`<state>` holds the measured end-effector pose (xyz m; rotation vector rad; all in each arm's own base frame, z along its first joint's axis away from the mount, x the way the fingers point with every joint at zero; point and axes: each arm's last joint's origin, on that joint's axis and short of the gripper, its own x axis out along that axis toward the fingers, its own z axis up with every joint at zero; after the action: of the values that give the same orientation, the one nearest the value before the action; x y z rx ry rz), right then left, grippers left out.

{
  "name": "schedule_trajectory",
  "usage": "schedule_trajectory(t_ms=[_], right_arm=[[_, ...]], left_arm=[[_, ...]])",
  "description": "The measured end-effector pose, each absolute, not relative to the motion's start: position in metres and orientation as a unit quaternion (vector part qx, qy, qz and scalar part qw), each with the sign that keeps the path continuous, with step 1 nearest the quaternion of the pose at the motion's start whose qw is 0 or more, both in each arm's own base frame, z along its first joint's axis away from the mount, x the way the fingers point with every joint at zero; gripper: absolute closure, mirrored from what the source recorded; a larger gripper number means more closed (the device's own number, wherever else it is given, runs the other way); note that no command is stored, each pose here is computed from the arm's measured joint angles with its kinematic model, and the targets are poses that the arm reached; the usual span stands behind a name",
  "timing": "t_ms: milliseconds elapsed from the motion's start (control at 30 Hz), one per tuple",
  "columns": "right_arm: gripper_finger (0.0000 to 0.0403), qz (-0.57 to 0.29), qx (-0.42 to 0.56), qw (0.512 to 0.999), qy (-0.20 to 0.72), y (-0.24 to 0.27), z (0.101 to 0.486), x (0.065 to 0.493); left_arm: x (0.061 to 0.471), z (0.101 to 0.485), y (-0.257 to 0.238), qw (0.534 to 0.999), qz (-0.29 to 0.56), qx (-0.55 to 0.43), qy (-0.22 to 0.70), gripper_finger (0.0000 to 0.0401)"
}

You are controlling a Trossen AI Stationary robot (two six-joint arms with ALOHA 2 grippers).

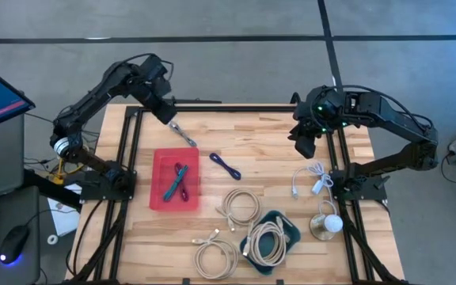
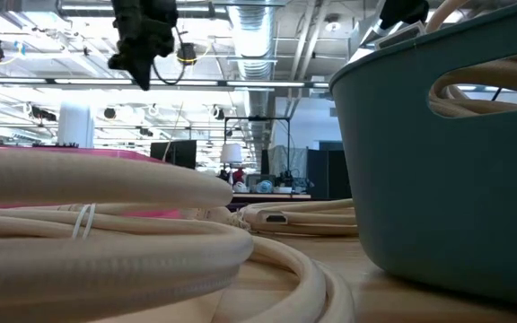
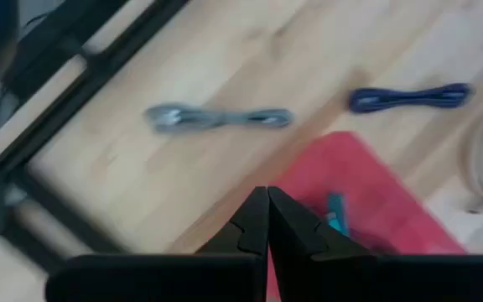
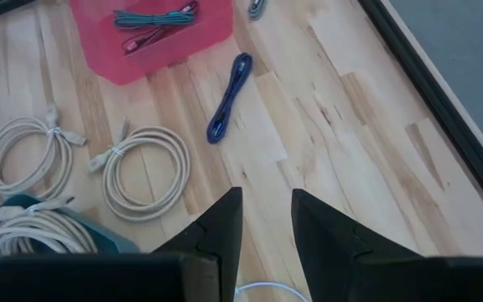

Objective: Pick & Place USB Port
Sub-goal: Put the gray charger cable into the red bin

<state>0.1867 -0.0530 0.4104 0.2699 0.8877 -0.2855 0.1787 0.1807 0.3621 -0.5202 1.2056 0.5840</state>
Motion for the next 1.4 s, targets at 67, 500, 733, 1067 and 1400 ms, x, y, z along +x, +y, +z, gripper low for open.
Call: schedule_trajectory(t_ms=[67,500,733,1067,1400], right_arm=[[0.0305,-0.137,0.130,0.885,0.427,-0.053,0.410,0.187],[0.0305,-0.141,0.120,0.885,0.427,-0.055,0.410,0.186],[0.0305,-0.154,0.112,0.886,0.423,-0.056,0.411,0.187],[0.0305,-0.164,0.133,0.882,0.421,-0.056,0.411,0.187],[0.0305,-0.164,0.133,0.882,0.420,-0.056,0.411,0.187]], left_arm=[[0.168,0.363,0.182,0.748,0.282,-0.246,0.548,0.0397],[0.115,0.349,0.137,0.796,0.181,-0.063,0.575,0.0398],[0.130,0.334,0.134,0.754,0.108,0.143,0.632,0.0395],[0.136,0.282,0.145,0.668,0.027,0.304,0.679,0.0367],[0.146,0.262,0.149,0.712,0.032,0.316,0.627,0.0278]])
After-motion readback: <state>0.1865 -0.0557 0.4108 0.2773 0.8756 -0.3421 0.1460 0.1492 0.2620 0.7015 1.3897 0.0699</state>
